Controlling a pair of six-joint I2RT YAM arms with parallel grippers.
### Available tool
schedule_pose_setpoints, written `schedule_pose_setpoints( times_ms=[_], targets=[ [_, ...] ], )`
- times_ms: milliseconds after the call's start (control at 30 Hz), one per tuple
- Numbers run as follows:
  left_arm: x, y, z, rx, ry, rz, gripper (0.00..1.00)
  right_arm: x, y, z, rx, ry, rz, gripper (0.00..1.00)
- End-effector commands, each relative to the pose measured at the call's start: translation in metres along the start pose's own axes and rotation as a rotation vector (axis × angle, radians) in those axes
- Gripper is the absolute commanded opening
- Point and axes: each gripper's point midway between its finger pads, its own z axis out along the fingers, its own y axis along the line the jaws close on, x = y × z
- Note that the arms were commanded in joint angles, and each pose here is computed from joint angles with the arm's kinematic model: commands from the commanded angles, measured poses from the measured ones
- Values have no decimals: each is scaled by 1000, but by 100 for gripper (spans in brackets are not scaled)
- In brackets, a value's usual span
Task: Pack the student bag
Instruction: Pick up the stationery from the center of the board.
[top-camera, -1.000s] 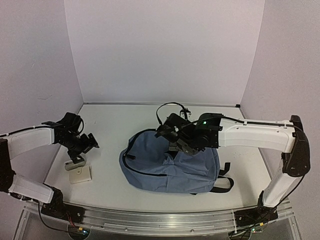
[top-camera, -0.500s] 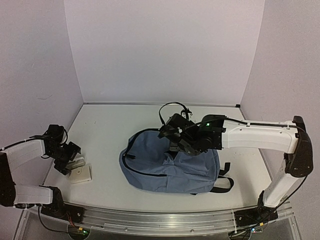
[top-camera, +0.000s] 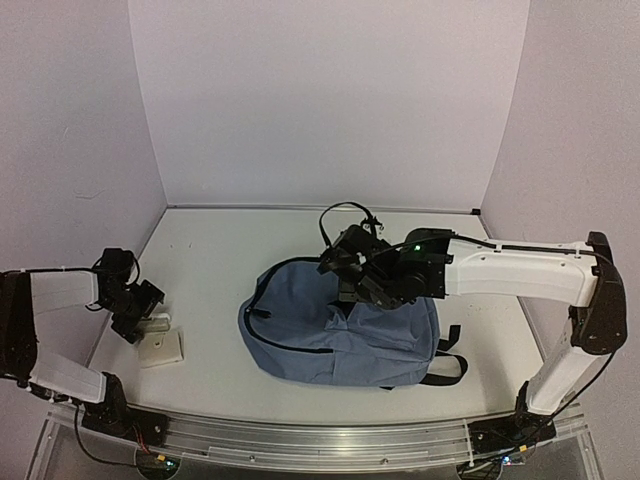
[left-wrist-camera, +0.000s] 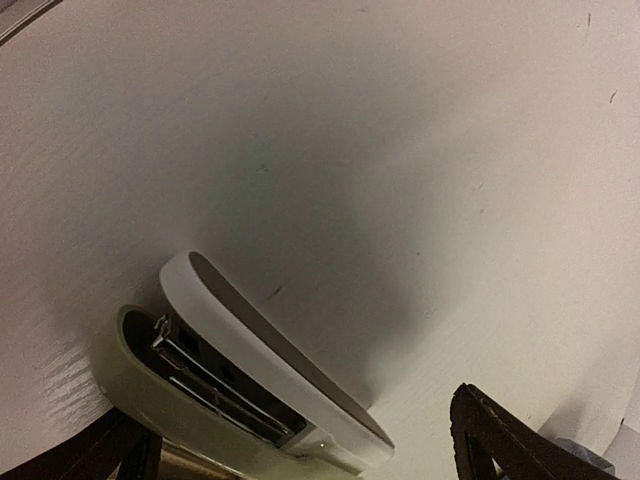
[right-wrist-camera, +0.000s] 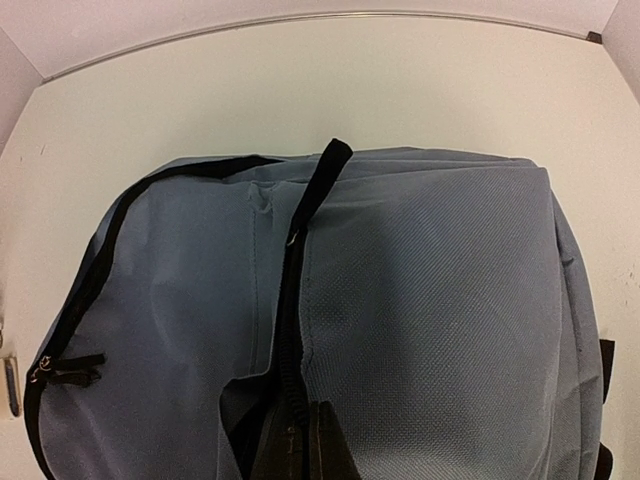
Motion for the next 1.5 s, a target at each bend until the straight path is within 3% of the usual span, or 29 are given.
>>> schedule_pose_setpoints(
  times_ms=[0,367,767,967,1133,1300,1467],
  targets=[
    [-38,-51,-4,119,-124,131,100,-21,13,-11,-60,-52,54,0],
    [-41,-111,27,277,-47,246,93,-18,21,-5,-66,-35,42,0],
    [-21,-45,7,-20,4,323,92,-17,23,-3,-66,-39,32,0],
    [8,-48,0,-15,34,421,86,-17,25,-3,-75,-38,36,0],
    [13,-37,6,-148,26,505,86,-17,25,-4,-86,-36,42,0],
    [11,-29,10,-197,17,505,75,-19,22,-8,-92,-39,55,0],
    [11,-36,10,-166,14,519,54,-19,21,-9,-94,-42,59,0]
  ],
)
